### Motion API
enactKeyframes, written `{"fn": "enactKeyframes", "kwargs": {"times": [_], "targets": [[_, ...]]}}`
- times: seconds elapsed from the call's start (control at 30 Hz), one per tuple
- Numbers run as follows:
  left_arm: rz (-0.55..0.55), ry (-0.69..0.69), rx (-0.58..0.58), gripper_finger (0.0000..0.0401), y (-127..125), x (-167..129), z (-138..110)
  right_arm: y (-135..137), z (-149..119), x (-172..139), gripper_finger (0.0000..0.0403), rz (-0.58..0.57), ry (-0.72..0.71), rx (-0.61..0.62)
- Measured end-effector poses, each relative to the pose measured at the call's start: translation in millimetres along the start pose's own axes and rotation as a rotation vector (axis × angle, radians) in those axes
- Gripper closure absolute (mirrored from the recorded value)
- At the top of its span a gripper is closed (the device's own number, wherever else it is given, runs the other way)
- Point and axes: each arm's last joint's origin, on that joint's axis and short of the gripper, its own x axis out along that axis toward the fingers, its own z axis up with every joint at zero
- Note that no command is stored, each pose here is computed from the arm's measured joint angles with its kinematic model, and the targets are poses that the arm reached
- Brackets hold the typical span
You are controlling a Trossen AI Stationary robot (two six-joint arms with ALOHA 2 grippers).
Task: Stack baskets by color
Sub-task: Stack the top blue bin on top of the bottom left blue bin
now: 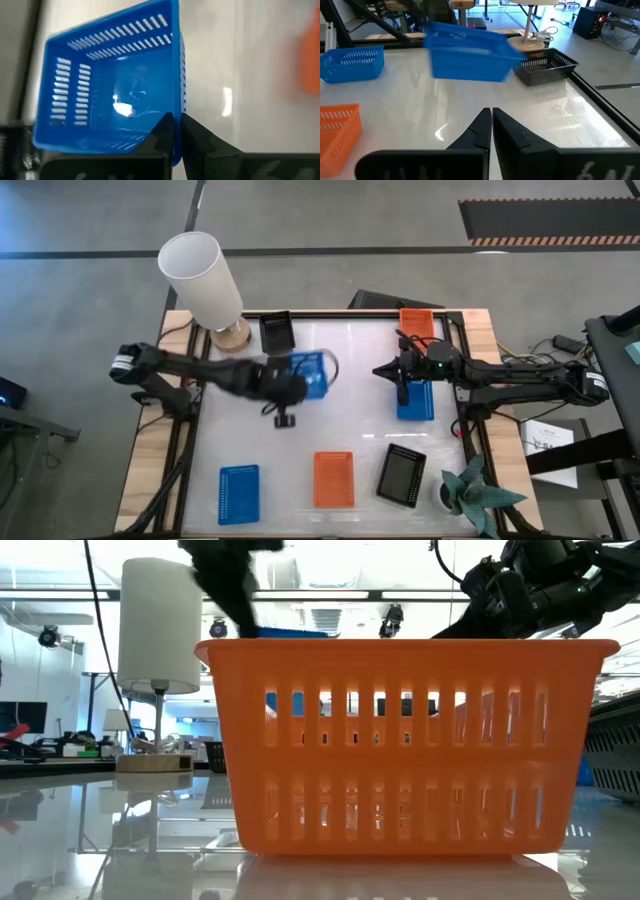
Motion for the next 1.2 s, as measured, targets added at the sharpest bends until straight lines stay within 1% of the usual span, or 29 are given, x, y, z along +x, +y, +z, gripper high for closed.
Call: {"fn": "enactKeyframes", "kwargs": {"times": [0.17, 0.33, 0.47, 0.6, 0.7, 0.83, 1.0, 1.1, 1.2], "targets": [[-0.029, 0.07, -0.045, 0.0401, -50, -20, -22, 0, -2, 0, 0.0394, 0.0, 0.005, -0.004], [-0.066, 0.111, -0.107, 0.0401, -91, -41, -46, 0, -3, 0, 0.0394, 0.0, 0.003, -0.006], [-0.096, 0.129, -0.142, 0.0401, -117, -58, -64, 0, -3, 0, 0.0394, 0.0, 0.002, -0.006], [-0.156, 0.129, -0.178, 0.0401, -138, -75, -74, 0, -2, 0, 0.0394, 0.0, -0.001, -0.007], [-0.183, 0.147, -0.159, 0.0401, -155, -88, -79, 0, -2, 0, 0.0394, 0.0, -0.007, -0.008], [-0.169, 0.187, -0.16, 0.0401, -177, -105, -86, 0, -2, 0, 0.0394, -0.001, -0.008, -0.008], [-0.147, 0.222, -0.236, 0.0401, -211, -128, -94, 0, -2, 0, 0.0394, 0.0, -0.009, -0.005], [-0.128, 0.247, -0.258, 0.0401, -235, -133, -99, 0, -2, 0, 0.0394, 0.0, -0.009, -0.001], [-0.12, 0.257, -0.254, 0.0401, -256, -132, -101, 0, -2, 0, 0.0394, -0.001, -0.009, 0.0]]}}
